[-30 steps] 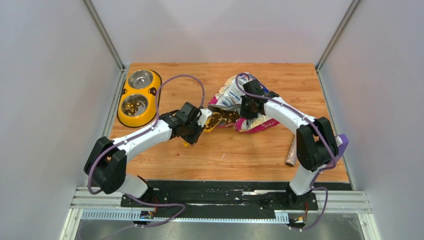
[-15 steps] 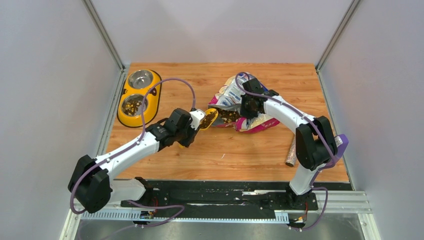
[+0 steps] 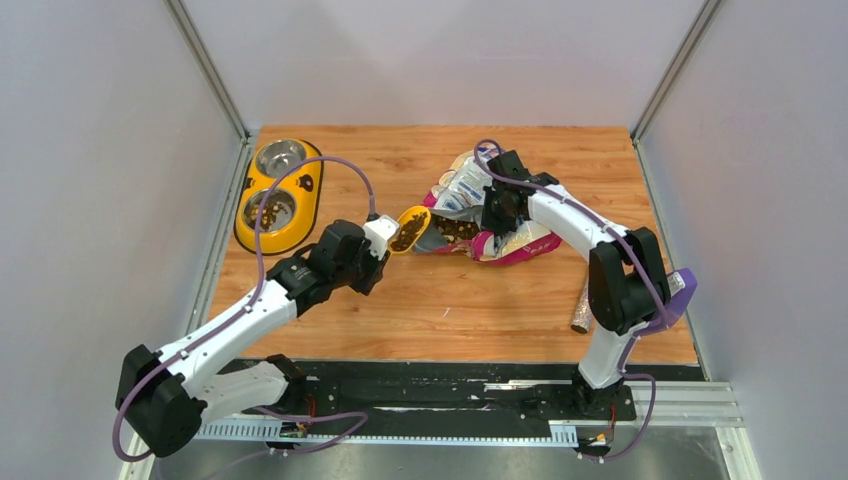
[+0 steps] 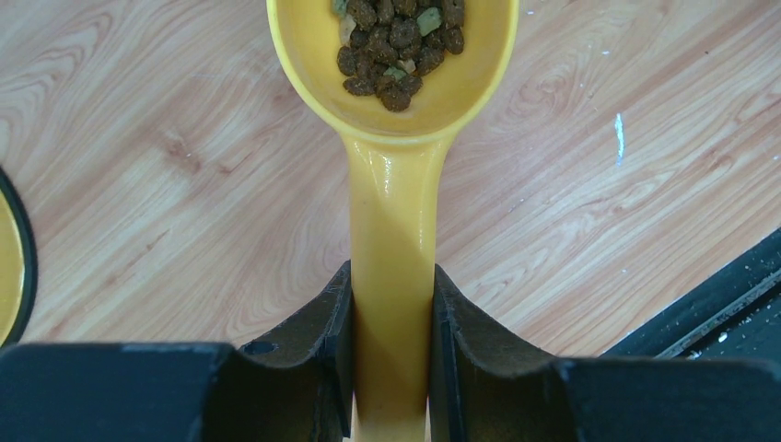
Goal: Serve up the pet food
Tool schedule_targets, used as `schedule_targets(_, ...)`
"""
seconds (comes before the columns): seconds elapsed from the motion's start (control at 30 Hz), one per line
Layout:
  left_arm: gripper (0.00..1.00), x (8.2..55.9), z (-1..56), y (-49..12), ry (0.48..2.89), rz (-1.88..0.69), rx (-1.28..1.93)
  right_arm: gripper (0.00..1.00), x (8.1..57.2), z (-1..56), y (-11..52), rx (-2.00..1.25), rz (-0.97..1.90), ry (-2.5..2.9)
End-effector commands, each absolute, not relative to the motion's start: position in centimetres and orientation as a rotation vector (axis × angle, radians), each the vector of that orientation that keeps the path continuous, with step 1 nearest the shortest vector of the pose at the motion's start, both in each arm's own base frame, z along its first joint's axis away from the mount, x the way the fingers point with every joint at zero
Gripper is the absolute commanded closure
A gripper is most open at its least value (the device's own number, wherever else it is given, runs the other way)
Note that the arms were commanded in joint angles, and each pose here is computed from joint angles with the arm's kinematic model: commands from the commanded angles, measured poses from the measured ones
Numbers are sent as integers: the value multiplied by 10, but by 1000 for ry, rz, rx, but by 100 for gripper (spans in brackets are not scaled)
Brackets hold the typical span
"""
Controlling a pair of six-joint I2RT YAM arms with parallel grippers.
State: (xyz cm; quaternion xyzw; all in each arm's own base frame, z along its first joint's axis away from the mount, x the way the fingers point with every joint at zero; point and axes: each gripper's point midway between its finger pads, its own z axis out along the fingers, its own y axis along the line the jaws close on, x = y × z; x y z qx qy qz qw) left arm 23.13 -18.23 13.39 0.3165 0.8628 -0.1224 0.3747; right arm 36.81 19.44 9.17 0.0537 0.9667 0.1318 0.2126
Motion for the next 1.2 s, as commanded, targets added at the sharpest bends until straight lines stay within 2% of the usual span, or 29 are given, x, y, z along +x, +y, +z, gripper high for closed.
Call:
schedule_targets(0.0,100,243,164,-181,2153,-296,678,100,394,106,190,224,385,2620)
schedule_targets(0.27,100,277,207,-176,2216,-227,460,100,394,103,190,232,389,2631)
schedule_targets(0.63,100,307,194,-120,2457,-101,21,100,392,102,188,239,386,2637)
schedule_targets(1.17,100,325,181,-48,2490,-284,-697,100,394,98,184,252,377,2642)
